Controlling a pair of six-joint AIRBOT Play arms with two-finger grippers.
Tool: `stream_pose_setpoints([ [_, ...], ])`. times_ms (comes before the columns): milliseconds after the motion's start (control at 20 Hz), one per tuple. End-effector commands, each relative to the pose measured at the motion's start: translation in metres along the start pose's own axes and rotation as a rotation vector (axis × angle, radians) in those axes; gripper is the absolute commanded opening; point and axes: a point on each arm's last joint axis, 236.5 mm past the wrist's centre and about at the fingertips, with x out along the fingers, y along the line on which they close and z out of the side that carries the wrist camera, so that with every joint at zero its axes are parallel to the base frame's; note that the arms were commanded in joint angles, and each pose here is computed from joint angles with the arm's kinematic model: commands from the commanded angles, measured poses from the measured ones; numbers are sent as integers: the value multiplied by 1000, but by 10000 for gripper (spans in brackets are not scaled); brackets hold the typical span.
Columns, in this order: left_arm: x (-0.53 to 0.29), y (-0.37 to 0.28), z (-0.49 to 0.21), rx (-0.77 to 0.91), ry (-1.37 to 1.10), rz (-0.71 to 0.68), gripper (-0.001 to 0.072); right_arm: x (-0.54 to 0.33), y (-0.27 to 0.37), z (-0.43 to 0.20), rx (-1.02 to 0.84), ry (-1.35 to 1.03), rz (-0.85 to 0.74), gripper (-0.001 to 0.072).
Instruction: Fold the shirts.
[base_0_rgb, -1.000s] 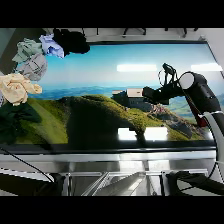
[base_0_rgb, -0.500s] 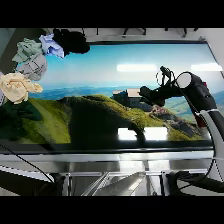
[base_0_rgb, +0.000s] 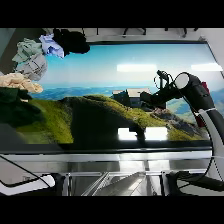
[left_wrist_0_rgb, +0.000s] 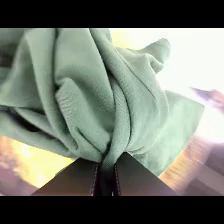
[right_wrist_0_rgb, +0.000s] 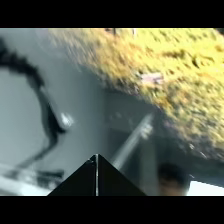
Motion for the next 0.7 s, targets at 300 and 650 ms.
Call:
stream_pose_setpoints([
  [300,-54,-313,-161,579,83,-406,13,-44,-28,-31,-101,76,-52,28],
  [650,29,-427,-300,817,255,-485,14,-101,-67,-29,-119,-59,-165,27],
])
